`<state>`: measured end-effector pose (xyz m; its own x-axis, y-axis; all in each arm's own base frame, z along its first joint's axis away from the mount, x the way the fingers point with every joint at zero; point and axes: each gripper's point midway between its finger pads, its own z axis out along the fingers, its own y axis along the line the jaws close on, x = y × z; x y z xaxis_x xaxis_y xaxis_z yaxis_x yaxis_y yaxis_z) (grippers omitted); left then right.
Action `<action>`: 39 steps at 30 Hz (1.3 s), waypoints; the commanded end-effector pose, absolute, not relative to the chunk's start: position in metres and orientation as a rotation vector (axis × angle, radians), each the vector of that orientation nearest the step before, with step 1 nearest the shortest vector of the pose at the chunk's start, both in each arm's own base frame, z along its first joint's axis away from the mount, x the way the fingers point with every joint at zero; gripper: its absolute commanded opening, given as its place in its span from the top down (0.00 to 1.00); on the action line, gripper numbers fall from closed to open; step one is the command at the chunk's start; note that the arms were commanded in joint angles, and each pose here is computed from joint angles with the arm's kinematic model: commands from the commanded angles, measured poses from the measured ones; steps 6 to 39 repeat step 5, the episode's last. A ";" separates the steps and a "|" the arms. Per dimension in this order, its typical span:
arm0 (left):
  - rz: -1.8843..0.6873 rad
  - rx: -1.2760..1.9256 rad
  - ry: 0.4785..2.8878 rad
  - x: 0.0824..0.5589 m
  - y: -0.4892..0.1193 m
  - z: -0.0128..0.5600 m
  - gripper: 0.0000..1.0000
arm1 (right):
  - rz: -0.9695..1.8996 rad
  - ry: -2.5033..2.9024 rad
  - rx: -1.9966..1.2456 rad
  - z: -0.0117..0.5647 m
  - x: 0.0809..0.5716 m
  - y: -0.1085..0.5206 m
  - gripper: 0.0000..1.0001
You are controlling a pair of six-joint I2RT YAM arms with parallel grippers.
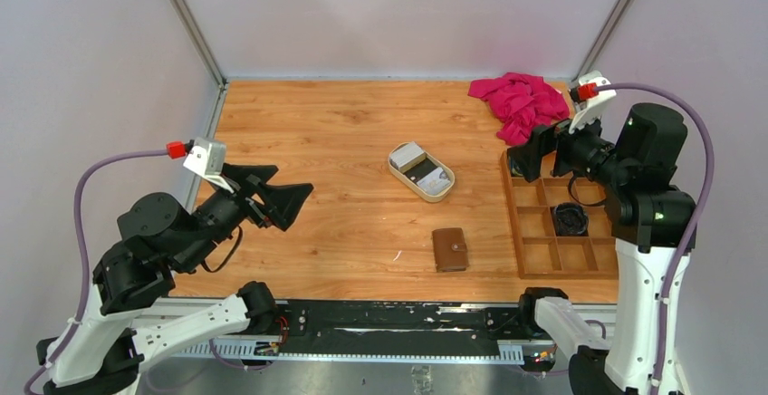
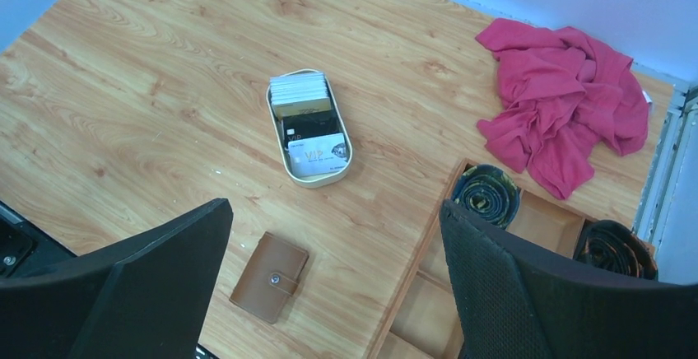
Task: Put the credit cards into the card holder
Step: Reset both arms
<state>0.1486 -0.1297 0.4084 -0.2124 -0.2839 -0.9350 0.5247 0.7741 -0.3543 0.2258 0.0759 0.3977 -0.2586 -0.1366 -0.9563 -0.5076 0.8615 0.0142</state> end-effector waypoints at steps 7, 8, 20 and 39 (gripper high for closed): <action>-0.743 0.178 1.627 0.153 -0.133 0.407 0.00 | 0.407 1.841 -0.426 0.392 0.231 0.071 0.00; -0.743 0.178 1.627 0.153 -0.133 0.407 0.00 | 0.407 1.841 -0.426 0.392 0.231 0.071 0.00; -0.743 0.178 1.627 0.153 -0.133 0.407 0.00 | 0.407 1.841 -0.426 0.392 0.231 0.071 0.00; -0.743 0.178 1.627 0.153 -0.133 0.407 0.00 | 0.407 1.841 -0.426 0.392 0.231 0.071 0.00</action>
